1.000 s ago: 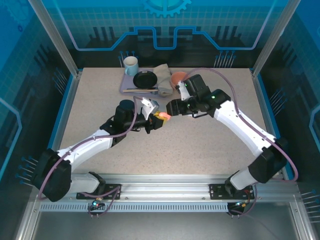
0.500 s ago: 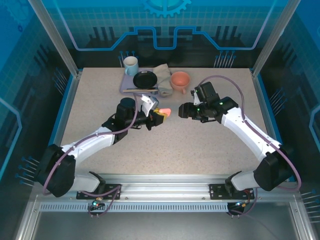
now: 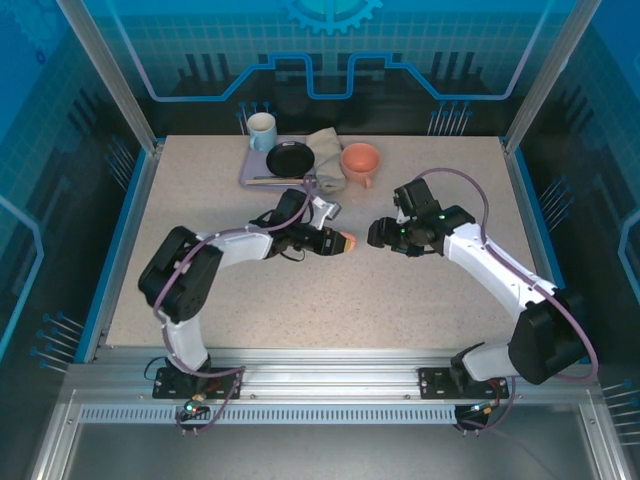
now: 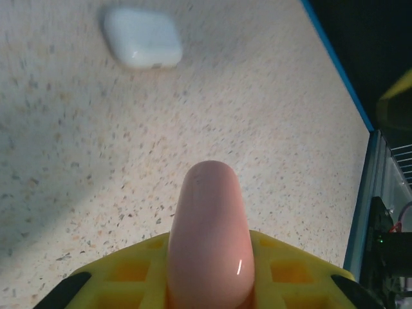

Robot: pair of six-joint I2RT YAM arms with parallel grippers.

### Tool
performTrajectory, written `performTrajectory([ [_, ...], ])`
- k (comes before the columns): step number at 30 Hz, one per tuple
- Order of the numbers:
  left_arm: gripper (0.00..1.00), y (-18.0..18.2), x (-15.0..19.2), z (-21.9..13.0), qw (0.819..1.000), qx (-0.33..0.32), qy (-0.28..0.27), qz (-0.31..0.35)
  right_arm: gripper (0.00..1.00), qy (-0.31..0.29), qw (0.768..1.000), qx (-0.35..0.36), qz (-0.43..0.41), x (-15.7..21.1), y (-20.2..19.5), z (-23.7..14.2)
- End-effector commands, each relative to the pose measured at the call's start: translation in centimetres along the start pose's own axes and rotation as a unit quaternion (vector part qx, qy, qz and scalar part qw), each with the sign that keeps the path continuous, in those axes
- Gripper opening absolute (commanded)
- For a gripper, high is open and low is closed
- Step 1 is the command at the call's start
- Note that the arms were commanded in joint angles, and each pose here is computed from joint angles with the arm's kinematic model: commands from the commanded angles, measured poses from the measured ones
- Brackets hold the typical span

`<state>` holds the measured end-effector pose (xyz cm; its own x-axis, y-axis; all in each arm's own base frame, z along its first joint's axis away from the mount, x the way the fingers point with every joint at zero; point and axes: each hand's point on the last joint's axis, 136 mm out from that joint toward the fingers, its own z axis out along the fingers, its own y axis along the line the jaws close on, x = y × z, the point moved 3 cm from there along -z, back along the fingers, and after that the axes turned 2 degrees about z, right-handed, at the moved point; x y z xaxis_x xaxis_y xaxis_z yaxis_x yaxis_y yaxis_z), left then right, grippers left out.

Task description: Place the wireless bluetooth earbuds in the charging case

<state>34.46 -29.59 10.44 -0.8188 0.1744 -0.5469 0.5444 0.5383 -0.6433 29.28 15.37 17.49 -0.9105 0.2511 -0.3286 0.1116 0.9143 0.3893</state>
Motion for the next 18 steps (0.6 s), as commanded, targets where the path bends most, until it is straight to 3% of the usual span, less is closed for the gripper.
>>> performTrajectory([
  [1,0.0,0.6,1.1,1.3,0.995,0.019,0.055,-0.084,0.65,-0.02,1.0,0.003,0.018,-0.5,-0.6,-0.5],
  [8,0.0,3.5,1.7,3.3,0.985,-0.02,0.093,-0.142,0.65,-0.02,1.0,0.01,0.022,-0.1,-1.0,-0.4],
  [10,0.04,4.2,1.8,3.4,0.98,-0.038,0.107,-0.161,0.65,-0.022,0.999,0.009,0.023,-0.1,-1.0,-0.5],
  [15,0.32,5.1,2.4,3.4,0.974,-0.064,0.127,-0.177,0.65,-0.023,0.999,0.01,0.024,-0.2,-1.0,-0.4],
  [18,0.6,5.2,2.6,3.2,0.973,-0.067,0.127,-0.181,0.65,-0.024,0.999,0.008,0.022,-0.3,-0.9,-0.5],
])
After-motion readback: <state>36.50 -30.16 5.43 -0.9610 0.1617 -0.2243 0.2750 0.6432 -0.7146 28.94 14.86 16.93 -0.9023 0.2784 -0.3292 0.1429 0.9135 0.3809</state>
